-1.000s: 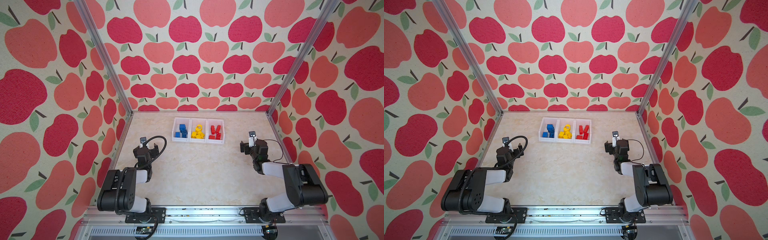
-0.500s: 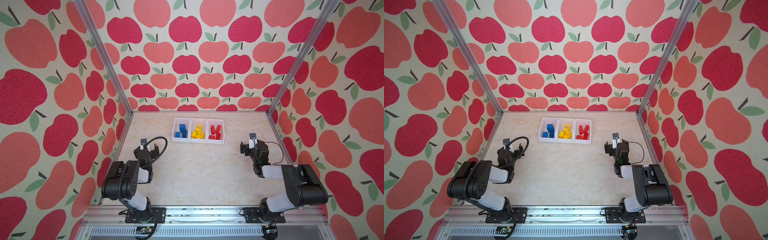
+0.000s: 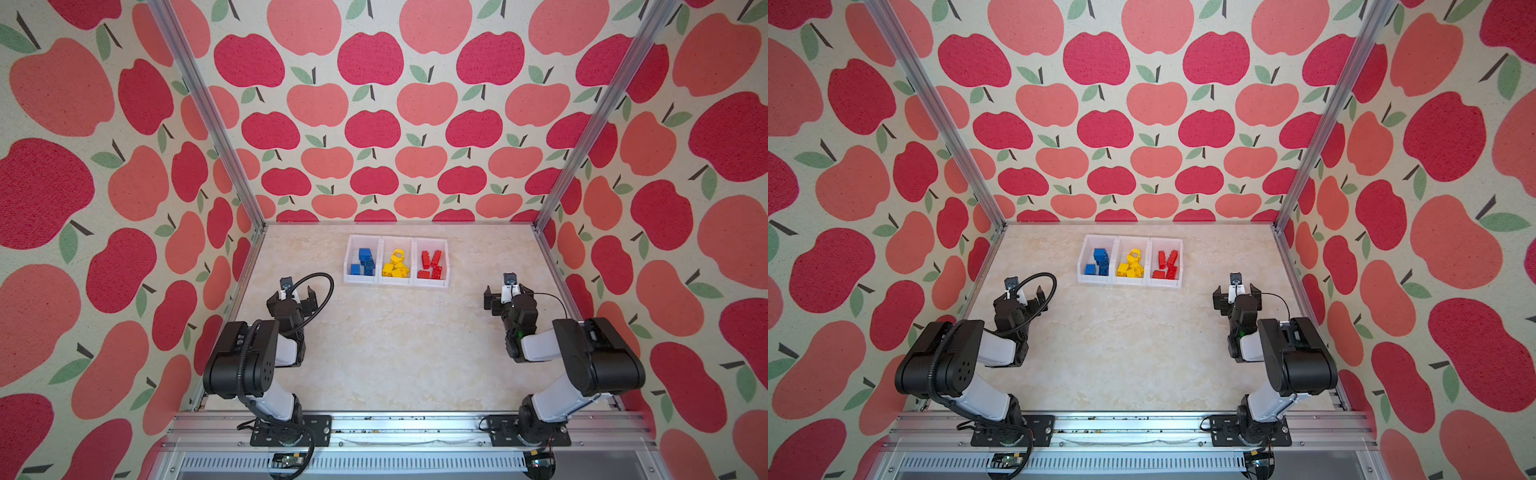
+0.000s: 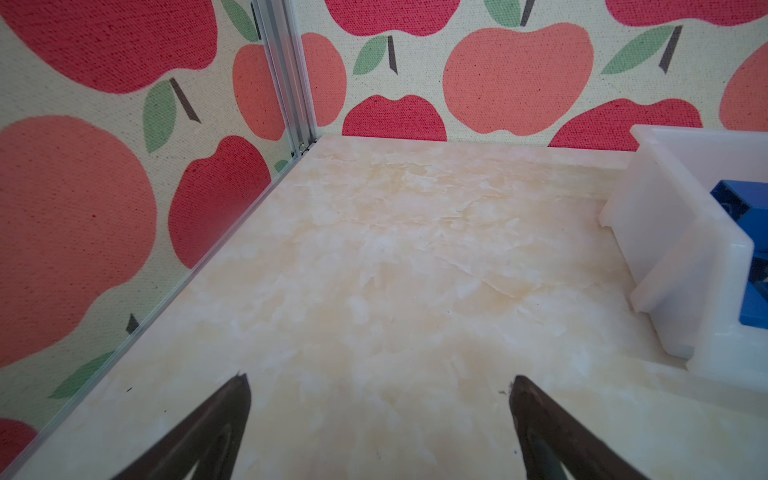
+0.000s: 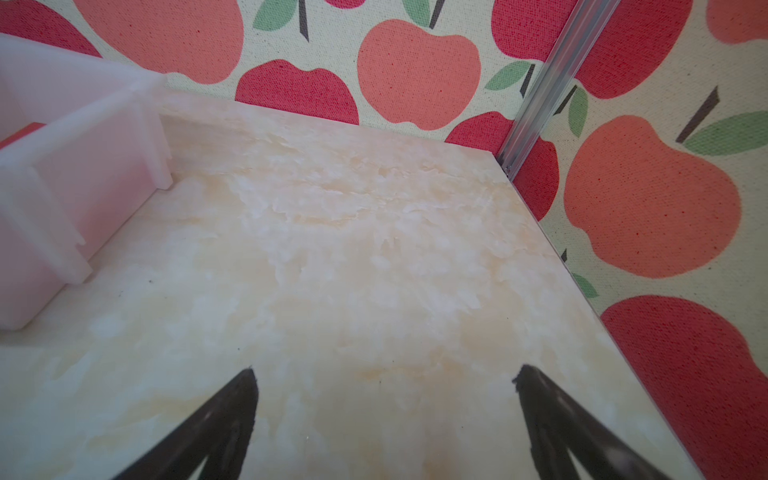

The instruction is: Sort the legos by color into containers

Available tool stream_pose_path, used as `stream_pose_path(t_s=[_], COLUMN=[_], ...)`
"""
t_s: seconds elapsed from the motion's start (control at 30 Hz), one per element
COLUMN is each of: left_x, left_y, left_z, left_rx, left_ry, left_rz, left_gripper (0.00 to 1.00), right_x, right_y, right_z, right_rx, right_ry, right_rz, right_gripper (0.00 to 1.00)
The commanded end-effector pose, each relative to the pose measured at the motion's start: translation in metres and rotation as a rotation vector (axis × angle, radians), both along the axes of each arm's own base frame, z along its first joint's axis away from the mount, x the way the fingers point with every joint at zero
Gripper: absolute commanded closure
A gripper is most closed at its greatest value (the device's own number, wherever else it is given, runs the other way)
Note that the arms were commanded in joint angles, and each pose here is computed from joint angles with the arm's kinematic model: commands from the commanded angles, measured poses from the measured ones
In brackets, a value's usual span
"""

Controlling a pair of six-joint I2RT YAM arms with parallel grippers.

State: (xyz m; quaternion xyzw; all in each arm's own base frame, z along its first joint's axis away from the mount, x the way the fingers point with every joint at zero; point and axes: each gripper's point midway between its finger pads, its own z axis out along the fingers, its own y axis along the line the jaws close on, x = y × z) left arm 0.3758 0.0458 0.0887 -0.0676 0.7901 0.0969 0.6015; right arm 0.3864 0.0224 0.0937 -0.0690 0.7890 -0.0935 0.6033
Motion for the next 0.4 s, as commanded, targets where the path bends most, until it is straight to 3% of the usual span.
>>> stream_pose_path(t_s=[0.0,0.37], left_x=[-0.0003,-0.0007], left_y=[0.0022,0.0038], left_z=[0.0003,-0.0008], left_rx=[-0.009,-0.010], left_ry=[-0.015,-0.014], left_rz=[0.006,0.014], left_gripper=[0.01,0.01], right_x=[0.0010,0.0016], right_y=[-0.0070,-0.0097], right_z=[0.0070,0.0065], right_rx=[0.007,0.005], right_ry=[-0.038,-0.033], right_rz=[-0.061,-0.078], right_gripper=[0.01,0.01])
